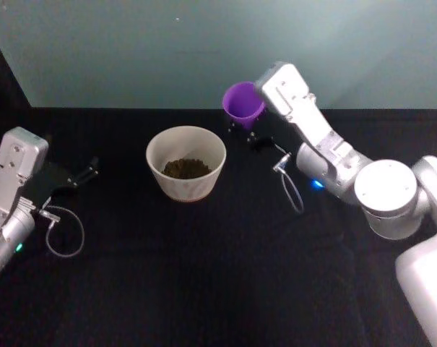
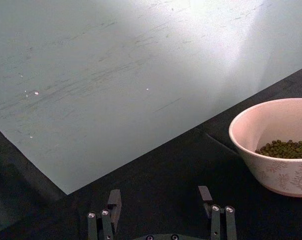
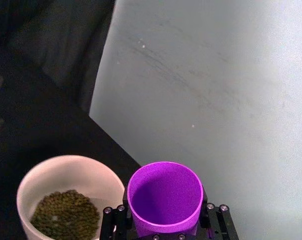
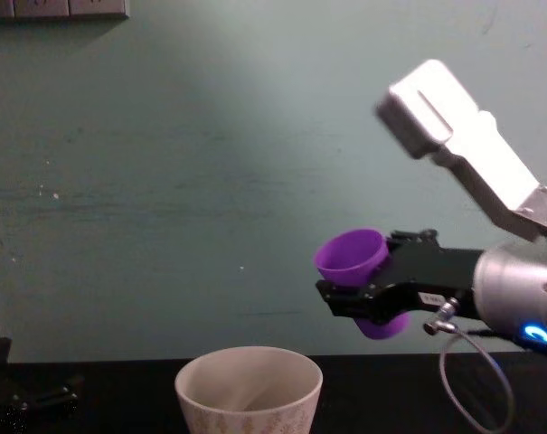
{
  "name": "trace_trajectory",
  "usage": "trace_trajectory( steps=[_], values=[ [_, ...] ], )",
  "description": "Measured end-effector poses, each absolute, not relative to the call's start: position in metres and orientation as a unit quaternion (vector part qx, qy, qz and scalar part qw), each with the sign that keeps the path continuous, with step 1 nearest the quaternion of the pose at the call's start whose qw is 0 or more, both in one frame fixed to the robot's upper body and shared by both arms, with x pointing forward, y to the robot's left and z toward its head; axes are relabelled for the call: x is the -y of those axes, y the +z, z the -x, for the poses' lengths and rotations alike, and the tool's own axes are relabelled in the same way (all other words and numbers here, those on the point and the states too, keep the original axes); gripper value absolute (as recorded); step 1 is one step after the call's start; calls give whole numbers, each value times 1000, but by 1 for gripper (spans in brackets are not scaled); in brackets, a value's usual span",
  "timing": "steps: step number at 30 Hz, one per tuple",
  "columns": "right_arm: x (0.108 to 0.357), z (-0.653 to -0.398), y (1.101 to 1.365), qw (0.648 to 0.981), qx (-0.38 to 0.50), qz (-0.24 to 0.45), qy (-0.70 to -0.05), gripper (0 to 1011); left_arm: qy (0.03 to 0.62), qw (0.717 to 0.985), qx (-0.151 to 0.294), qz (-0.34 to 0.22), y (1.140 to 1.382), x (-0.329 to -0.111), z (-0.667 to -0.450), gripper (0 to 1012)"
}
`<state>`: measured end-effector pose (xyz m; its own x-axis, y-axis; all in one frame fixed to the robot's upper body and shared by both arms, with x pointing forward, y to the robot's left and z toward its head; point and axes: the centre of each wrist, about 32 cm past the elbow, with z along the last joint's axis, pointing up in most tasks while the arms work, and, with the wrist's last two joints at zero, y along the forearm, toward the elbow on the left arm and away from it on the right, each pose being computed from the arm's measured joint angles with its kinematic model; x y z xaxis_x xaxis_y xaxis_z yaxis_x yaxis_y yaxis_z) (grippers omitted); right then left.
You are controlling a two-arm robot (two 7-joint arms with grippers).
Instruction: Pick up the cup and pour the mung beans from the cup into the bowl.
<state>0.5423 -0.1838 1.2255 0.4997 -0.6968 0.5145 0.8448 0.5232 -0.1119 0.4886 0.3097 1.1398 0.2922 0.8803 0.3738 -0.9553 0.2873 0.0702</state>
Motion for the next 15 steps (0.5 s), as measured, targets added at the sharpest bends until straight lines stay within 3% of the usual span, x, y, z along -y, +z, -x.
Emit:
trace_trajectory(
  steps=[15],
  values=[
    [216,-540,1178,876,26,59,-478,731,580,791,132,-141,1140,-310,-489,1000]
  ],
)
